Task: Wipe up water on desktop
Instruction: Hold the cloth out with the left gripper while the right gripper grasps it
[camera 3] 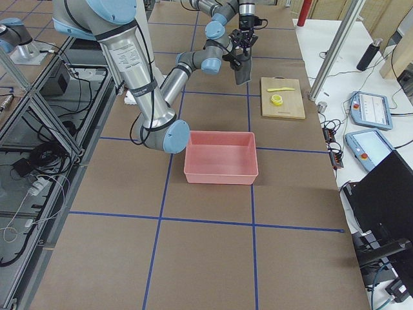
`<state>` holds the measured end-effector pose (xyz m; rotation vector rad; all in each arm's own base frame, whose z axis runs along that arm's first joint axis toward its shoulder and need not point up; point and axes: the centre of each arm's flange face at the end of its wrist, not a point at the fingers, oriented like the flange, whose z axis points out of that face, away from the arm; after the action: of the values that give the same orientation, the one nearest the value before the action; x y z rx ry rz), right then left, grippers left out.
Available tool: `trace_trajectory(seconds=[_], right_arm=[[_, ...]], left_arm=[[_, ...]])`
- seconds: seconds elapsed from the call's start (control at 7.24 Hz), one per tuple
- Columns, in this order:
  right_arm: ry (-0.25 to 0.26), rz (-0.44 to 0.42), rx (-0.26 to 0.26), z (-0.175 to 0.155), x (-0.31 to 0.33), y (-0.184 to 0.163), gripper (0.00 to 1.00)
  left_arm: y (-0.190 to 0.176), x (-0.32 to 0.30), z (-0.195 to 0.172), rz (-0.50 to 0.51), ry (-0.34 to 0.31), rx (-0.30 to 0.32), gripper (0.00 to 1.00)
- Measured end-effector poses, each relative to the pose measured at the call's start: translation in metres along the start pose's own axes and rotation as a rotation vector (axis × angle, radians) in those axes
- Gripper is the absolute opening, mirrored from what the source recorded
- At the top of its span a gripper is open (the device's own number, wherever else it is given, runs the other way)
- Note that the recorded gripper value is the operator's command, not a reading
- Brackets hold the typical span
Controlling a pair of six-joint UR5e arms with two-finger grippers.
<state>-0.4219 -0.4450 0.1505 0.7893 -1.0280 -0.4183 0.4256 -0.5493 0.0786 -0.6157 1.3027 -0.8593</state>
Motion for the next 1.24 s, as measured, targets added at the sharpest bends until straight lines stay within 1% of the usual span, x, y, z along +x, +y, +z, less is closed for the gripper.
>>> trace_trajectory(seconds=[0.14, 0.28, 0.41, 0.55, 0.69, 0.97, 1.1, 1.24], right_arm=[[-0.001, 0.001, 0.0, -0.0004, 0.0001, 0.0004, 0.54], [-0.001, 0.001, 0.0, -0.0007, 0.0, 0.0005, 0.42], [-0.001, 0.008, 0.001, -0.001, -0.0001, 0.0003, 0.22], [-0.002, 0.027, 0.0, -0.0008, -0.0007, 0.0007, 0.08], [-0.003, 0.049, -0.001, -0.0004, -0.0011, 0.0013, 0.0], [-0.005, 0.063, -0.003, 0.0003, -0.0029, 0.0026, 0.0], [-0.007, 0.064, -0.003, 0.0001, -0.0037, 0.0028, 0.0], [-0.008, 0.064, -0.004, 0.0001, -0.0045, 0.0031, 0.0]], left_arm=[[-0.0034, -0.0002, 0.0016, -0.001, -0.003, 0.004, 0.0], [-0.0052, -0.0002, 0.0025, -0.002, -0.004, 0.006, 0.0], [-0.0059, -0.0002, 0.0027, -0.002, -0.005, 0.007, 0.0], [-0.0062, -0.0001, 0.0027, -0.002, -0.005, 0.008, 0.0], [-0.0064, -0.0001, 0.0028, -0.002, -0.005, 0.008, 0.0], [-0.0074, -0.0001, 0.0035, -0.003, -0.006, 0.01, 0.0], [-0.008, 0.0, 0.004, -0.004, -0.007, 0.011, 0.27], [-0.0087, -0.0001, 0.0043, 0.007, -0.005, 0.011, 0.96]])
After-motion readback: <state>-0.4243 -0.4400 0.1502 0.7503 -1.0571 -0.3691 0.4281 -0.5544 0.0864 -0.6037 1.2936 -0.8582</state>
